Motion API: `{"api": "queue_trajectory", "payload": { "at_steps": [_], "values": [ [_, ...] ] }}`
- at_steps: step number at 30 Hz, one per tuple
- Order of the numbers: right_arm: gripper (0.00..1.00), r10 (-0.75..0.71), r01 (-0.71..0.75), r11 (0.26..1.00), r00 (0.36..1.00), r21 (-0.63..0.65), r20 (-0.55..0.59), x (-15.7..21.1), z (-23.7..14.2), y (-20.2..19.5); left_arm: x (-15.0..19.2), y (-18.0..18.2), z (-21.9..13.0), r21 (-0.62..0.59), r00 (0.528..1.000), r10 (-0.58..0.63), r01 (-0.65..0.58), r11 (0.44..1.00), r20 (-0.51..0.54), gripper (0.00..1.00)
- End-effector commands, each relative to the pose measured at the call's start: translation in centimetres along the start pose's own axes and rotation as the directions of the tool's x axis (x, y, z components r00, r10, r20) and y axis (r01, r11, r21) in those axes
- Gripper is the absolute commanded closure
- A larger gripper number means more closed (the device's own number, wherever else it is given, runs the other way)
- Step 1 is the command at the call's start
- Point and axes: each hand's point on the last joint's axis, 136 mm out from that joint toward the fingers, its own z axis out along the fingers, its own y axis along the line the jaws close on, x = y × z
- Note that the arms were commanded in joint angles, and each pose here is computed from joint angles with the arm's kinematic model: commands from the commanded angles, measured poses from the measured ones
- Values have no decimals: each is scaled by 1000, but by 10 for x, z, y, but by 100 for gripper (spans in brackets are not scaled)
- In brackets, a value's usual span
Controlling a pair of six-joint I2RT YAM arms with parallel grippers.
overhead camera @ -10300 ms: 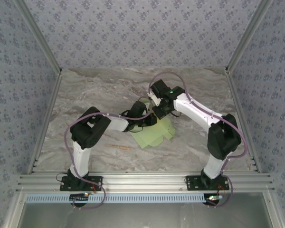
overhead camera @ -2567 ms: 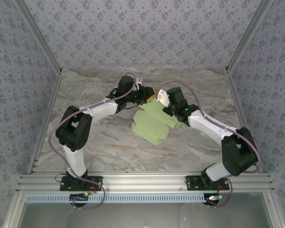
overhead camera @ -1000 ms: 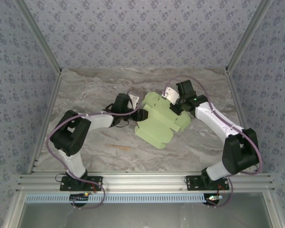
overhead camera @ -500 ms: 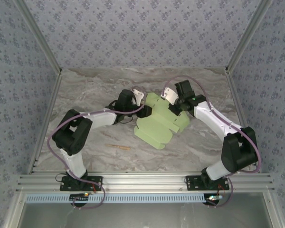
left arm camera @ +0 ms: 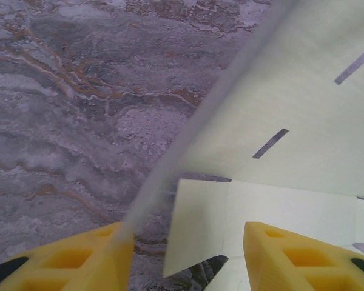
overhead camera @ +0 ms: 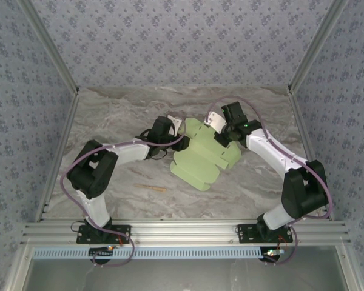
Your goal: Fold the paper box
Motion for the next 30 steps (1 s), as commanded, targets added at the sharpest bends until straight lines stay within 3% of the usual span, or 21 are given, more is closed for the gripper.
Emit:
{"api": "queue_trajectory", "payload": {
  "at_steps": [1, 5, 10, 30],
  "values": [
    [98, 13, -13, 1000, 1000, -1, -16, -2, -2, -1, -15, 3, -4, -40, 999, 28, -27, 999, 29, 48],
    [98, 15, -15, 1000, 1000, 1, -15, -3, -1, -1, -17, -7, -2, 14, 999, 32, -33, 999, 28, 47],
    [98, 21, -21, 1000, 1000, 3, -24, -2, 1, -1, -17, -30, -2, 121, 999, 45, -48, 992, 21, 53],
    [99, 114, -114, 992, 993, 49, -9, -15, -2, -18, -8, -72, -4, 263, 998, 59, -59, 963, 10, 58]
  ]
}}
